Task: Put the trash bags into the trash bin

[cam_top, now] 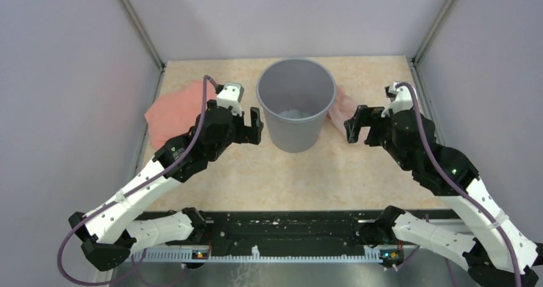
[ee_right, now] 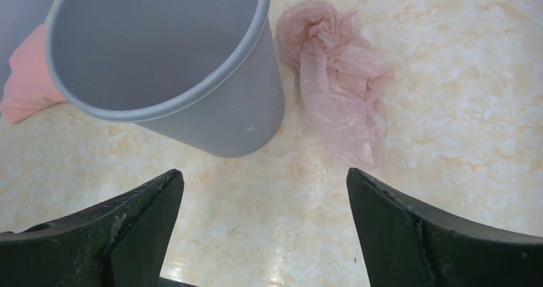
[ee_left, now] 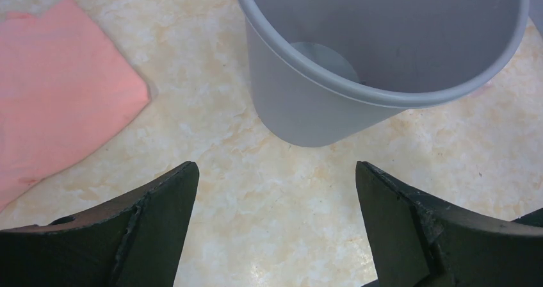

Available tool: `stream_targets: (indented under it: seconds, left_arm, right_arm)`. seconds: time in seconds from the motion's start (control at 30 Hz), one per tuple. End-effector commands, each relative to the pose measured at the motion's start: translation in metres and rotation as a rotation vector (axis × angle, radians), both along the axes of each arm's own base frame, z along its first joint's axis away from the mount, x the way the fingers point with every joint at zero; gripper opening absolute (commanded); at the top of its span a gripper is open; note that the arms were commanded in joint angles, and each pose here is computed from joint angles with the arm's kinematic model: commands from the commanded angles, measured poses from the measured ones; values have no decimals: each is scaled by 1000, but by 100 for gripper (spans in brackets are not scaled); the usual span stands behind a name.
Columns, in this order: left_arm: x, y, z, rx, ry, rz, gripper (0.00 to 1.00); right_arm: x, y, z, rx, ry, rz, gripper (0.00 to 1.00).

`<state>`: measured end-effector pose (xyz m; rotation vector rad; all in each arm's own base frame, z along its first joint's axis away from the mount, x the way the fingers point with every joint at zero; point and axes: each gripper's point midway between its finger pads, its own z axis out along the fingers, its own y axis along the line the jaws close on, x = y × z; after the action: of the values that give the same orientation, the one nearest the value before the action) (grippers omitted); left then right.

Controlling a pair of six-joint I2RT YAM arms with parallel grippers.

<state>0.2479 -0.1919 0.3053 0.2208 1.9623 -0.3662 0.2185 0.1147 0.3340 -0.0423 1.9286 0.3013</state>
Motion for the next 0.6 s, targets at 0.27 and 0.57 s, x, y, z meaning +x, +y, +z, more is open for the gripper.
stream_targets:
  seconds: [0.27, 0.57]
  left_arm:
    - [-16, -8, 12, -85, -53, -105, 98]
    - [-21, -15, -25, -67, 59, -114, 98]
  right_arm:
    - [0, 8, -44, -28, 124, -3, 99]
    - [8, 20, -86, -26, 198, -16, 99]
